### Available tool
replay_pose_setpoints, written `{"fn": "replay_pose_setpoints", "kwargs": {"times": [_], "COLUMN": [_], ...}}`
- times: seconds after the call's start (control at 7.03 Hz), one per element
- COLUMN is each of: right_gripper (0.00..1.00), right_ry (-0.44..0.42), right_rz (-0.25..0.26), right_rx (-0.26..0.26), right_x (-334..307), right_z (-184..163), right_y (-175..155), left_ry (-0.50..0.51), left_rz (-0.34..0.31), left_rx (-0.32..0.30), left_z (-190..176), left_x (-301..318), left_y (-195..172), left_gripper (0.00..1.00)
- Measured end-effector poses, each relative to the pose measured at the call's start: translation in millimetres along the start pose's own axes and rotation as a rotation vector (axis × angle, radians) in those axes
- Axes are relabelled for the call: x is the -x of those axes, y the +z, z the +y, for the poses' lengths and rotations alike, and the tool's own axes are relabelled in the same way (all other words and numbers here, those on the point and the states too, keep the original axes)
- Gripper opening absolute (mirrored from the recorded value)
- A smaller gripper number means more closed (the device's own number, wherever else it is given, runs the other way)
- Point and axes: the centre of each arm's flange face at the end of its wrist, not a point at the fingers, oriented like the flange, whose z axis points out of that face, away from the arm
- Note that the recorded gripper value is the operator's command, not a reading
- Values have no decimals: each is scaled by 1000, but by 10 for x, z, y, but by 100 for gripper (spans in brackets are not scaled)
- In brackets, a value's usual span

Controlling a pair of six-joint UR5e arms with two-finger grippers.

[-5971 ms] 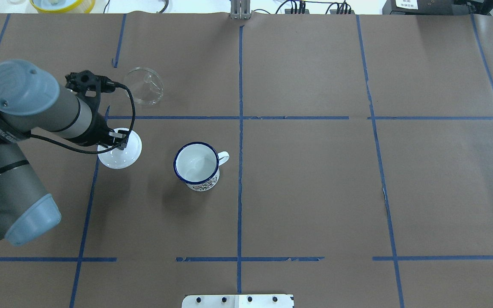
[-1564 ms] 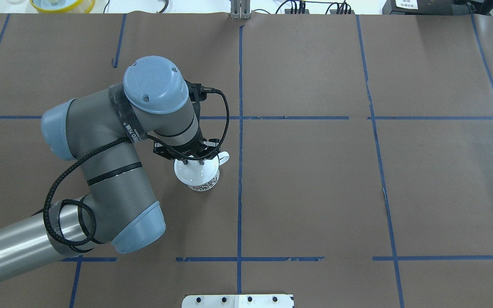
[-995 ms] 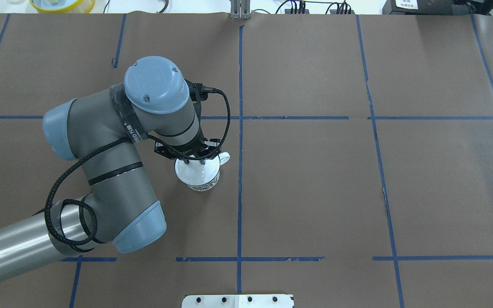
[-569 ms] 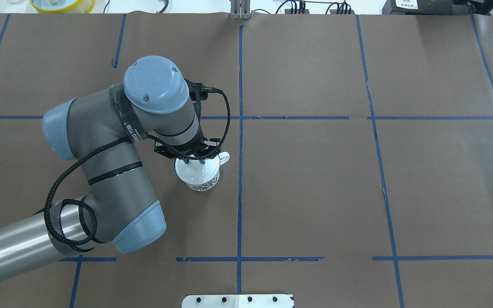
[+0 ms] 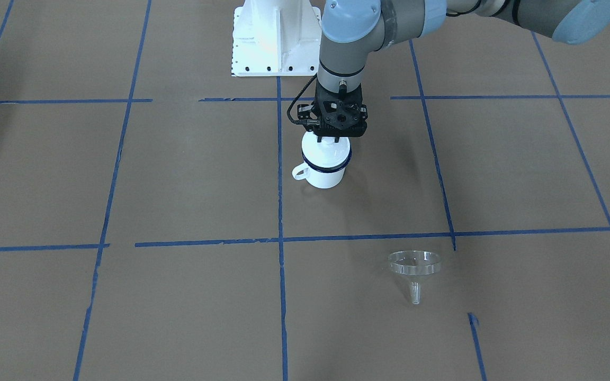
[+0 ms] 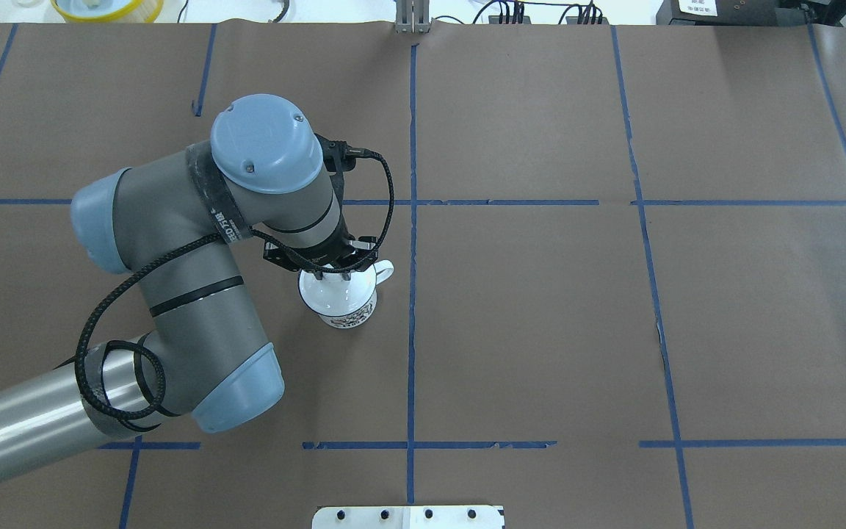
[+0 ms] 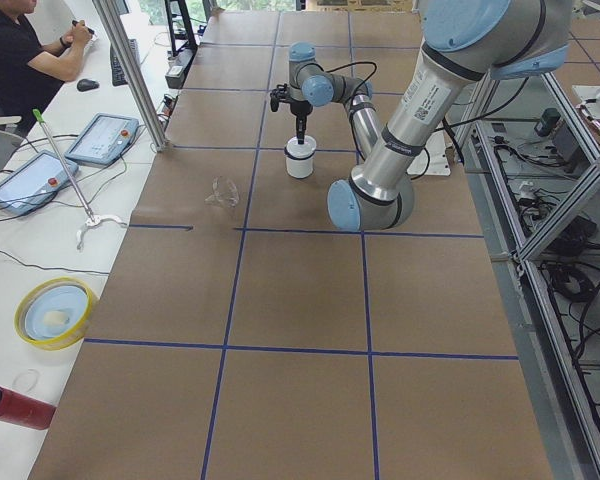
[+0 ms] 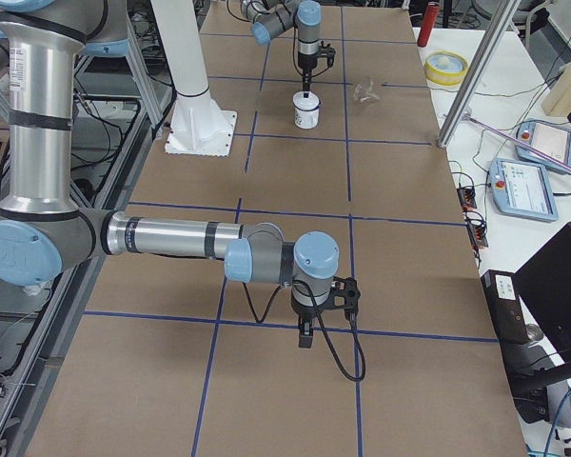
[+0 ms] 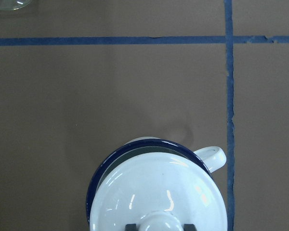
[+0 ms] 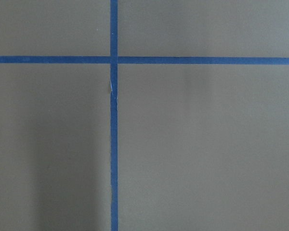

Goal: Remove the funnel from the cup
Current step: 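Lower the lid onto the mug opening and open the left gripper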

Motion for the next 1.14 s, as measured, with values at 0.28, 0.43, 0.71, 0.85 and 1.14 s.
{"fn": "replay_pose_setpoints", "kwargs": {"times": [0.28,0.43,0.71,0.85,1.14], "right_gripper": [100,100,100,100,100], "right_ry": [0,0,0,0,0], "right_rz": [0,0,0,0,0], "right_rx": [0,0,0,0,0], "right_x": [-1,-1,-1,-1,-1], "right_z": [1,1,1,1,1], "right_y": [1,1,1,1,1], "left_ry": [1,1,2,2,0], "left_rz": [0,1,0,-1,1], "left_rx": [-2,-2,-8,-12,-14], "left_z": [-10,-15,-30,-41,-50], "left_x": [6,9,11,13,15], "left_y": [-5,-9,-1,11,19], "left_gripper": [0,0,0,3,100]}}
